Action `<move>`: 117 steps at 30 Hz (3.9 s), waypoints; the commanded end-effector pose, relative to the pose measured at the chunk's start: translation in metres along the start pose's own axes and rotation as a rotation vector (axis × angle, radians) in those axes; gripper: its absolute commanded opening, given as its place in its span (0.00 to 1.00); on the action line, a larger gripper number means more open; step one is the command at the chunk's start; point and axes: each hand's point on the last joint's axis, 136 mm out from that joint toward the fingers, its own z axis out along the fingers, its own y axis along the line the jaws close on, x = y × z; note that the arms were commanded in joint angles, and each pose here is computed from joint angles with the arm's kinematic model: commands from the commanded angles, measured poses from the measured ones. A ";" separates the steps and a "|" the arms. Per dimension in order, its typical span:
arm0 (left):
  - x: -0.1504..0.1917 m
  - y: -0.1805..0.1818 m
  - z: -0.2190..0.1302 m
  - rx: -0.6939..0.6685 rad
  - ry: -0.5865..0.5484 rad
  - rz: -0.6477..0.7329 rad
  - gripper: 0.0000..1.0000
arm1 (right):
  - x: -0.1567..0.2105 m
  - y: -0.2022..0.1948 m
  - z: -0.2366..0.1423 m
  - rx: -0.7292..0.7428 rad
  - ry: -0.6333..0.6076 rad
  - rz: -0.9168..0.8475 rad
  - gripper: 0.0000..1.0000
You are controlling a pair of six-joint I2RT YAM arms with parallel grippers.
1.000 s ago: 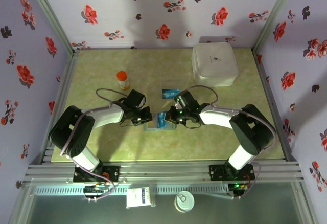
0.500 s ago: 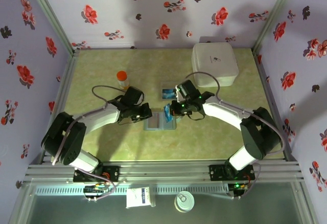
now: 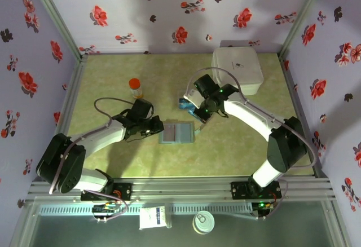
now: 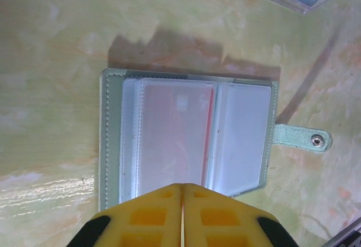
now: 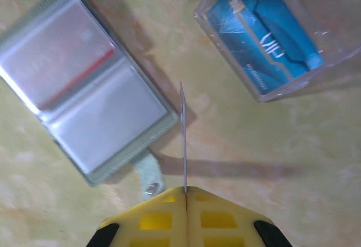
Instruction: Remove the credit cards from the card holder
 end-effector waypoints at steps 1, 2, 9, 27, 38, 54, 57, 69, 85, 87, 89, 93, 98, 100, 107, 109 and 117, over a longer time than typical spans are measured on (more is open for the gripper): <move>0.001 0.008 -0.006 -0.014 -0.016 -0.005 0.08 | 0.010 -0.012 -0.001 0.028 0.082 -0.255 0.00; 0.001 0.010 -0.006 -0.015 -0.019 -0.008 0.08 | 0.005 -0.011 -0.002 0.012 0.068 -0.299 0.00; 0.002 0.019 -0.011 -0.032 -0.023 -0.012 0.09 | -0.020 -0.015 0.009 -0.089 0.051 -0.440 0.00; -0.006 0.029 -0.013 -0.057 -0.027 -0.049 0.09 | -0.069 -0.061 0.046 -0.210 0.066 -0.492 0.00; -0.002 0.036 -0.011 -0.076 -0.016 -0.062 0.09 | -0.069 -0.064 0.069 -0.239 0.096 -0.493 0.00; -0.001 0.037 -0.013 -0.073 -0.015 -0.066 0.10 | -0.072 -0.073 0.059 -0.189 0.079 -0.449 0.18; -0.002 0.036 -0.013 -0.070 -0.014 -0.066 0.10 | -0.078 -0.074 0.051 -0.154 0.036 -0.426 0.19; -0.004 0.032 -0.012 -0.050 -0.020 -0.057 0.11 | -0.076 -0.057 0.045 -0.054 -0.056 -0.103 0.21; 0.000 0.031 0.002 -0.017 0.002 -0.064 0.11 | -0.051 0.033 0.065 -0.113 -0.184 0.630 0.15; 0.001 0.031 0.004 -0.011 0.009 -0.065 0.11 | -0.047 0.038 0.066 -0.128 -0.202 0.740 0.13; 0.001 0.030 0.006 -0.005 0.017 -0.065 0.11 | -0.044 0.043 0.070 -0.161 -0.213 0.839 0.08; 0.002 0.029 0.011 -0.001 0.025 -0.060 0.11 | -0.040 0.054 0.081 -0.232 -0.217 0.950 0.02; 0.004 0.031 0.017 0.000 0.043 -0.062 0.10 | -0.041 0.075 0.092 -0.340 -0.171 1.005 0.05; 0.005 0.032 0.018 -0.002 0.046 -0.062 0.10 | -0.046 0.082 0.094 -0.380 -0.173 1.007 0.09; 0.008 0.035 0.024 0.001 0.060 -0.070 0.06 | -0.058 0.100 0.100 -0.431 -0.158 0.997 0.15; 0.009 0.036 0.025 0.000 0.060 -0.071 0.06 | -0.059 0.103 0.101 -0.432 -0.149 0.996 0.19; 0.016 0.049 0.032 -0.046 0.088 -0.083 0.05 | -0.056 0.109 0.108 -0.427 -0.115 1.004 0.22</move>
